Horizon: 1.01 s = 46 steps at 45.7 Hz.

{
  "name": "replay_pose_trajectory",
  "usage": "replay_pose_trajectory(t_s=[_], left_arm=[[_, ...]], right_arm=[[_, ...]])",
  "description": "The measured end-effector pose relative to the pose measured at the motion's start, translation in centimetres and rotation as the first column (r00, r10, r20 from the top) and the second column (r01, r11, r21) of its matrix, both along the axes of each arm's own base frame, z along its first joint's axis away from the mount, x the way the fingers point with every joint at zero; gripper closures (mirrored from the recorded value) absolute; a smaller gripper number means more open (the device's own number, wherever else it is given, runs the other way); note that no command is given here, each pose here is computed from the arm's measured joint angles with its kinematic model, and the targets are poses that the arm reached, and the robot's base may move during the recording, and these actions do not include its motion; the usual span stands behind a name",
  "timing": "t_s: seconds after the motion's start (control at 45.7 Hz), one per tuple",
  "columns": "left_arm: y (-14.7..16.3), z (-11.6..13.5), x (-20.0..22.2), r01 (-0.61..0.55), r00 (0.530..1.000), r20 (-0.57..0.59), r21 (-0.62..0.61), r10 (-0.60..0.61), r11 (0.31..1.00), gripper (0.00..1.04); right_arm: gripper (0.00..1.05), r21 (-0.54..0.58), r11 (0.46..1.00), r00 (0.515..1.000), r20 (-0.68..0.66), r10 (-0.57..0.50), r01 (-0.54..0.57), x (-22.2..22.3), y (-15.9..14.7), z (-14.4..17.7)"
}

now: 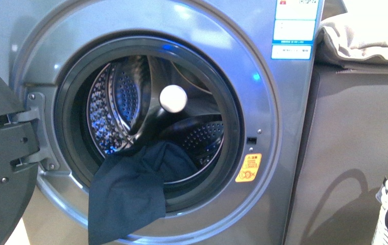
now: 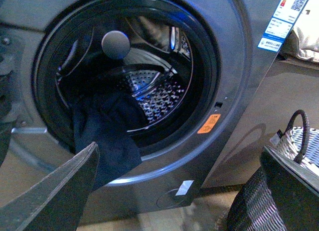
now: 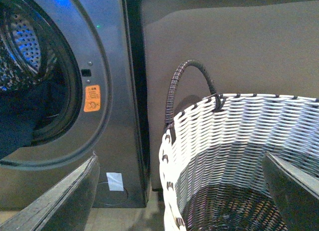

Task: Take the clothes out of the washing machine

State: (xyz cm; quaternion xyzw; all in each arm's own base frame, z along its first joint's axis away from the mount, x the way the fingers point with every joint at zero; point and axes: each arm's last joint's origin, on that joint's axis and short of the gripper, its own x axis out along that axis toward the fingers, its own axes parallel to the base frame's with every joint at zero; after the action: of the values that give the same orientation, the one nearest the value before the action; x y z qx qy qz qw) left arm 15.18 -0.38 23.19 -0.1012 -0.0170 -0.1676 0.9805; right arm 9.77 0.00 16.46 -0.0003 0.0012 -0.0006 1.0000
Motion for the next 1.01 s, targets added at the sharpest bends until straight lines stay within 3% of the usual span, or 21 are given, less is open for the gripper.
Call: replay_pose_trajectory(t_s=[0.219,0.35,0.635,1.007], left_arm=[[-1.6,2.4,5.8,0.03,0.999,0.018,0.053,-0.031,0.998,0.06],[-2.6,1.6,9.6,0.06,0.997,-0.055,0.073,-0.056,0.995,0.06],[-5.4,0.8,15.2,0.118,0.99,-0.094,0.142,-0.105,0.983,0.06],[-8.7,-2.2,22.0,0.146,0.979,-0.169,0.198,-0.113,0.969,0.06]], right_arm=[[0.08,0.0,1.0,1.0,0.0,0.0,0.0,0.0,0.0,0.0],[0.08,0.0,1.0,1.0,0.0,0.0,0.0,0.0,0.0,0.0],[0.08,0.0,1.0,1.0,0.0,0.0,0.0,0.0,0.0,0.0],[0.08,0.0,1.0,1.0,0.0,0.0,0.0,0.0,0.0,0.0]])
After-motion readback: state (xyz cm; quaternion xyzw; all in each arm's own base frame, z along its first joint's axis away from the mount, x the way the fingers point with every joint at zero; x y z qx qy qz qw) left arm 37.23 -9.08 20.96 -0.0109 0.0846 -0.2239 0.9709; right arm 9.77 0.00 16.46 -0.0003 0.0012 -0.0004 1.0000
